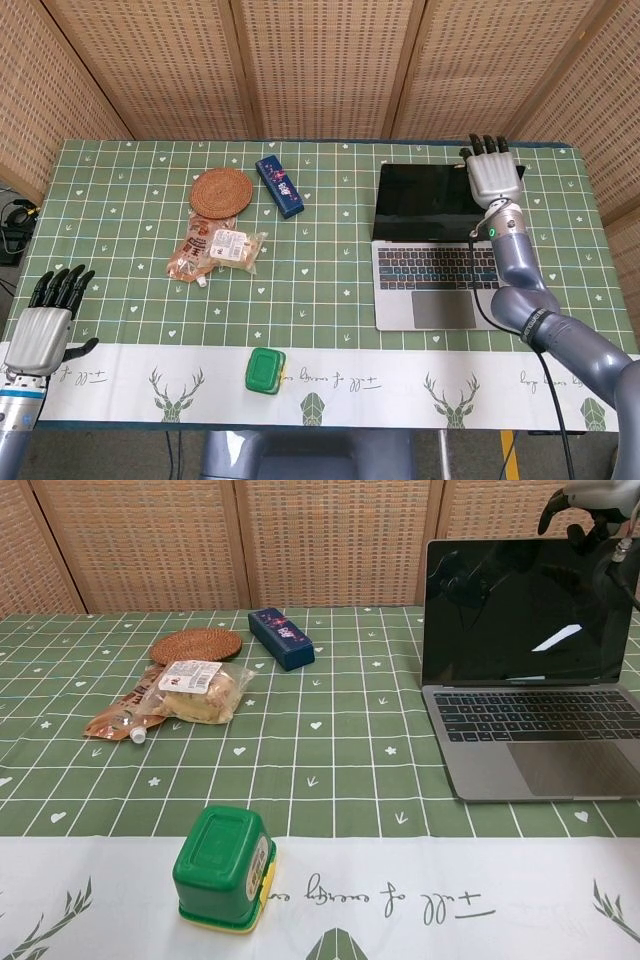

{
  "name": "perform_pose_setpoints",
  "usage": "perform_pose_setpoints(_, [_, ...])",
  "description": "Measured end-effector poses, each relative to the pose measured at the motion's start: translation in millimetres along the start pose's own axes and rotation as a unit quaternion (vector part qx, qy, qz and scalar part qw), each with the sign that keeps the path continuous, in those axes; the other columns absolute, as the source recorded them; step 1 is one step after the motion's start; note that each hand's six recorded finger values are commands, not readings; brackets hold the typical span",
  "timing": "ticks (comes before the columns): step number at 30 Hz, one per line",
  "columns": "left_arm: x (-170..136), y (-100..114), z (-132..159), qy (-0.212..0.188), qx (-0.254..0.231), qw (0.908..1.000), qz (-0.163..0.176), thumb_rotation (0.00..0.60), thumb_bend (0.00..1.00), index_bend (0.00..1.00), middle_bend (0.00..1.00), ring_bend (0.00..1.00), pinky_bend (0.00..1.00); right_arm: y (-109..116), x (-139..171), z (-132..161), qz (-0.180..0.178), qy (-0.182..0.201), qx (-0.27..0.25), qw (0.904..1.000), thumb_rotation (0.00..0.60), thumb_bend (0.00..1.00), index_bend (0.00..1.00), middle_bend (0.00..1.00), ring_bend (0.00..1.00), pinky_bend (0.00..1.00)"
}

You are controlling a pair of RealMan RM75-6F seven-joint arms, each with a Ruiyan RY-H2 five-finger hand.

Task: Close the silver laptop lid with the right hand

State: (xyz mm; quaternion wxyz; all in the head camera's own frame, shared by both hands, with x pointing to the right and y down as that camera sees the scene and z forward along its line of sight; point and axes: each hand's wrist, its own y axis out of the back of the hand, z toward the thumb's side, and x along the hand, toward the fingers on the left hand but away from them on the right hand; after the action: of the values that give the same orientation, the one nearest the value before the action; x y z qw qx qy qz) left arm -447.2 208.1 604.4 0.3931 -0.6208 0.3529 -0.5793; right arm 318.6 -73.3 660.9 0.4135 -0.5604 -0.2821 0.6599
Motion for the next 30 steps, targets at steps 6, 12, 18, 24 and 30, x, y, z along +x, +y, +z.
perform_pose_setpoints(6, [-0.2,-0.2,0.4,-0.002,0.001,1.0,-0.001,0.6,0.14,0.0,0.0,0.0,0.0,-4.3,1.0,0.1,0.003,0.0,0.001,1.0,0.6,1.0,0.37,0.24,0.11,0.13])
perform_pose_setpoints(12, [-0.6,0.2,0.4,-0.002,0.002,1.0,-0.001,0.6,0.15,0.0,0.0,0.0,0.0,0.2,2.8,3.6,-0.009,0.004,0.0,1.0,0.6,1.0,0.49,0.39,0.24,0.23])
perform_pose_setpoints(18, [-1.4,-0.7,1.5,-0.004,0.008,0.9999,-0.007,0.6,0.2,0.0,0.0,0.0,0.0,10.3,9.9,13.4,-0.024,0.019,-0.001,0.9995,0.6,1.0,0.58,0.49,0.34,0.33])
perform_pose_setpoints(24, [-3.2,0.5,4.0,-0.012,0.006,0.9999,-0.008,0.6,0.2,0.0,0.0,0.0,0.0,14.5,19.5,19.3,-0.021,0.029,0.006,0.9993,0.6,1.0,0.62,0.53,0.4,0.39])
perform_pose_setpoints(30, [-5.6,3.4,5.5,-0.017,0.004,0.9998,-0.005,0.6,0.2,0.0,0.0,0.0,0.0,15.3,29.0,22.3,-0.014,0.031,0.011,0.9994,0.6,1.0,0.65,0.57,0.44,0.43])
